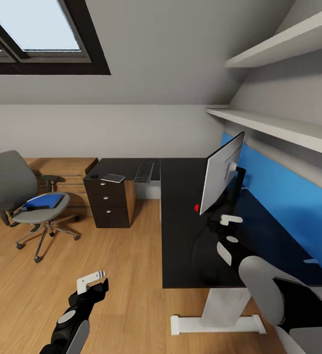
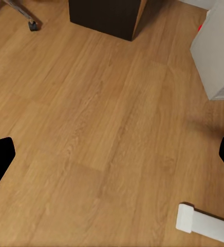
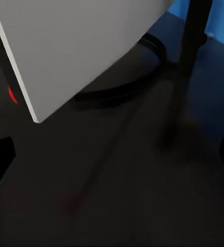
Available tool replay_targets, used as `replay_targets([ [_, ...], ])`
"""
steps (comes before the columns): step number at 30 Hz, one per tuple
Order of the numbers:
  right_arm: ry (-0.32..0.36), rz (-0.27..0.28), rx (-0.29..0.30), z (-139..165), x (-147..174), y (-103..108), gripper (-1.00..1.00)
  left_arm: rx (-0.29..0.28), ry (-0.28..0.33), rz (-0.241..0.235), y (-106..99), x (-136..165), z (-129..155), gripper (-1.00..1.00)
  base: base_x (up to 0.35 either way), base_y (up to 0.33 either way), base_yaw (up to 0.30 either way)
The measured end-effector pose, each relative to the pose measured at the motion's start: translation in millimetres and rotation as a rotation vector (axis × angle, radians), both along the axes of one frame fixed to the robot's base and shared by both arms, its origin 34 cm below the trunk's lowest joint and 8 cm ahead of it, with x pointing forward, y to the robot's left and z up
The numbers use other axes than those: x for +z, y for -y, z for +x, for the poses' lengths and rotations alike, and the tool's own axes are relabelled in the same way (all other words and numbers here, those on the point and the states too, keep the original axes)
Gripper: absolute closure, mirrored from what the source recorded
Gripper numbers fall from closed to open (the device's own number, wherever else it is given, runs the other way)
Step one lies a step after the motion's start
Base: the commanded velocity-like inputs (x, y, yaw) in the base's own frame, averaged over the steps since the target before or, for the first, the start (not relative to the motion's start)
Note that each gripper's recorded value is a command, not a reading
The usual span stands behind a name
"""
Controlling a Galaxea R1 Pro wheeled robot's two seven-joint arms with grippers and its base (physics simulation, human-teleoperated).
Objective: In the bedroom, organize the workspace by keeping the computer under the desk, ensuring the monitor is on the desk, placing the keyboard on the desk next to the monitor, placing the mouse on the desk next to the keyboard, moving the folder from the swivel chair onto the desk next to the mouse, stacking the notebook on top of the folder with the pen on top of the notebook, and positioning the swivel chair next to the desk.
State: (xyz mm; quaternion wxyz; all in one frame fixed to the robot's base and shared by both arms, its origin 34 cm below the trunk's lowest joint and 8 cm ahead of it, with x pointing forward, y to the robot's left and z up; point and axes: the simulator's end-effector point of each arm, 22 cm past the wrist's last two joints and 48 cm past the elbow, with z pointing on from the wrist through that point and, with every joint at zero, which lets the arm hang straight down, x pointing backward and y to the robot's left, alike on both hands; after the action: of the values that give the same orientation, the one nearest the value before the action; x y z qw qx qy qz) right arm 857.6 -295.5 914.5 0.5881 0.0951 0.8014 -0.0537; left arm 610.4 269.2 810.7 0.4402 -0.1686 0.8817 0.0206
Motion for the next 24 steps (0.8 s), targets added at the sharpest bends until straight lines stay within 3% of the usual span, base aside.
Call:
replay_targets([
  [7,0.049,-0.038,-0.052,1.4,14.7,-9.7,-1.0,-0.002,0.0,0.001,0.7,0.1,0.1,-1.0,0.0,0.001,0.0],
  [14,0.062,-0.083,-0.037,2.5,20.7,-25.3,-1.0,-0.002,0.0,0.002,0.7,-0.2,-0.1,-1.0,0.0,0.0,0.0],
  [24,0.068,-0.091,-0.026,2.2,22.7,-41.5,-1.0,-0.002,-0.002,0.001,0.7,-0.8,-0.4,-1.0,0.0,0.0,0.0],
])
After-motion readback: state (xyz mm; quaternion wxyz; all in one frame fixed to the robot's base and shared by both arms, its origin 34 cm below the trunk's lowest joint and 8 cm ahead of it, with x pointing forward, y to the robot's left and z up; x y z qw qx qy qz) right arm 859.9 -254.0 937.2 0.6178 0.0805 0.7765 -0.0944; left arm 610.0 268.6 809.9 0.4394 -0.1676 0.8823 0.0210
